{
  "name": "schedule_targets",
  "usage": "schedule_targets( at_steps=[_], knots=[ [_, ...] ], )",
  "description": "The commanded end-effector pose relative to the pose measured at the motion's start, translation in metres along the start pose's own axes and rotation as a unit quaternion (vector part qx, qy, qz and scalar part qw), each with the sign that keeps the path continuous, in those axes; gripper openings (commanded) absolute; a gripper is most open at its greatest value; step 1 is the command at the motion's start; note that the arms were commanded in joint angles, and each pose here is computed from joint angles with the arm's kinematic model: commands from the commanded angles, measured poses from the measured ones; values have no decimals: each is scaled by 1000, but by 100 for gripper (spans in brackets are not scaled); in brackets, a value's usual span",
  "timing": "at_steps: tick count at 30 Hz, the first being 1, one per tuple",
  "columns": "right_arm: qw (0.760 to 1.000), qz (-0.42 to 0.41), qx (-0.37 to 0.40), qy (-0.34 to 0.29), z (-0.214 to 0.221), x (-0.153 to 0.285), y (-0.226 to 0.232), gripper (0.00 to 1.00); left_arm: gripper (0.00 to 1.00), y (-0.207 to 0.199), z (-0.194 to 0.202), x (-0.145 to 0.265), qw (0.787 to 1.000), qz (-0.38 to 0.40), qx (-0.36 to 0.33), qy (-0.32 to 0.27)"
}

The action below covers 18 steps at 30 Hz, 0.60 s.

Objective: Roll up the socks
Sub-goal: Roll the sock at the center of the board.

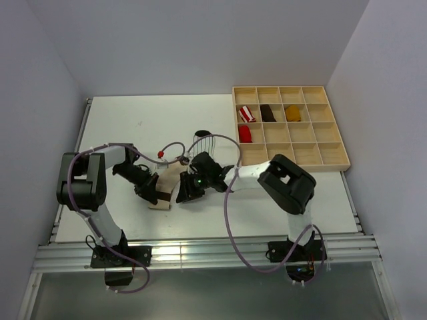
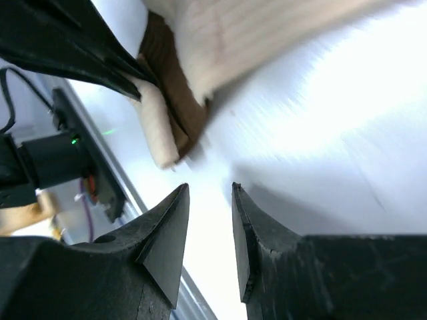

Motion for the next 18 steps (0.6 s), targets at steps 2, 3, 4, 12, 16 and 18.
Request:
schedule_targets(
  at_steps=[2,3,4,12,16,18],
  knots=[
    [992,-1,34,-122,-32,31,12,40,0,44,24,-6,995,-65,-28,65],
    [990,-3,41,-132,-29,34,8,40,0,46,23,-5,995,-69,-23,67],
    [989,-7,51,-139,-28,38,10,40,0,48,25,-7,995,-64,-17,71],
    [941,90,236,-225,-28,50,42,44,0,40,30,-10,996,-5,19,87],
    [919,81,325,-210,-5,30,64,45,0,38,32,-12,995,20,35,95],
    [903,79,363,-216,0,24,70,47,0,39,34,-12,994,20,36,97]
  ],
)
Point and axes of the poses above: each gripper's point midway between its finger pads, its own x axis back along the fingers, its own y axis along the line the jaws close on, z = x × y, the point moved 2 cm from there along x, back along the fingers, and after that the axes turned 10 degrees about -x, right-handed, at the moved point
